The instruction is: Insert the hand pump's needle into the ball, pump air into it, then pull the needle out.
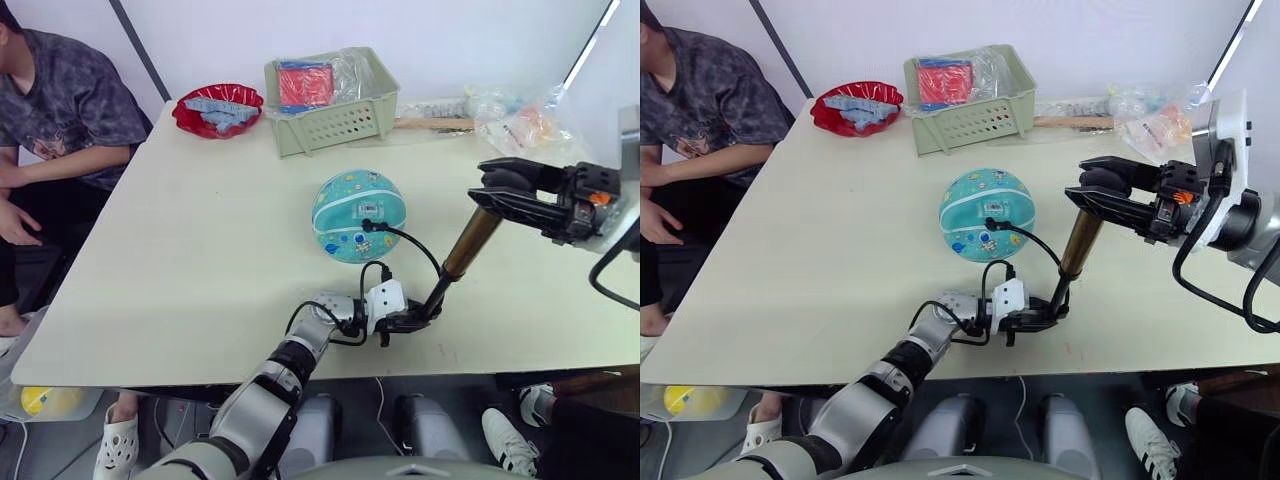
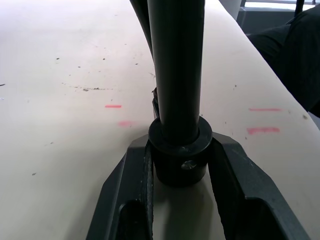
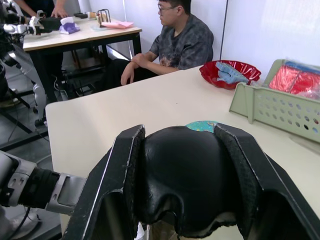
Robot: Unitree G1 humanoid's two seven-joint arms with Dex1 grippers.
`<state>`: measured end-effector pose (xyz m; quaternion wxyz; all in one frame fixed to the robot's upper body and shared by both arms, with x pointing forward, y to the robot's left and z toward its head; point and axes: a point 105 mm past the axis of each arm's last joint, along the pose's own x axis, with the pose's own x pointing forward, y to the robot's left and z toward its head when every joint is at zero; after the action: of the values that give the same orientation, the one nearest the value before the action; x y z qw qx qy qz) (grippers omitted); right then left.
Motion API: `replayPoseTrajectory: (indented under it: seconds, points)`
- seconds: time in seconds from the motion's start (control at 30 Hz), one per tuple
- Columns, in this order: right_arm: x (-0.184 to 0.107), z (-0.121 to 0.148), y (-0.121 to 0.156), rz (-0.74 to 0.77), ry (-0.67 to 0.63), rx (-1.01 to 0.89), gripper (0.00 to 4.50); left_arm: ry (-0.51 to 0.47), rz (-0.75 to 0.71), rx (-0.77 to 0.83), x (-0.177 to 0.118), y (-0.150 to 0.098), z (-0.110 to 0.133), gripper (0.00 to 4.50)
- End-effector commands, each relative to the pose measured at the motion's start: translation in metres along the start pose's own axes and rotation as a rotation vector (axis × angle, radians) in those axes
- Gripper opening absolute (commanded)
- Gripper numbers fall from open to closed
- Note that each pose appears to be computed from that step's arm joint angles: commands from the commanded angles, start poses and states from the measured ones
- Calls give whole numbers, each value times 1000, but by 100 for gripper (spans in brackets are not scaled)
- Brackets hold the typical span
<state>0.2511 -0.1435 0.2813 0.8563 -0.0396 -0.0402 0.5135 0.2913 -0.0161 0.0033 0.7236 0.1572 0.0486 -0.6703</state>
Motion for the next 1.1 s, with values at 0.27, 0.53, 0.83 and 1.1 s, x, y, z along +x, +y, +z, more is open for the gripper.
replayPoseTrajectory:
  seconds: [0.27, 0.53, 0.83, 1.1]
  points:
    - [16, -23, 17, -2, -14, -27, 172, 100, -16, -88, -25, -16, -39, 109]
    - [33, -92, 45, 38, 132, 16, 172, 80, -61, -70, -11, -27, -32, 109]
    - [20, -144, 45, -50, 204, 42, 172, 60, -81, -37, 9, -23, -15, 109]
    - [9, -150, 39, -93, 194, 45, 172, 50, -109, -19, 19, -19, -3, 109]
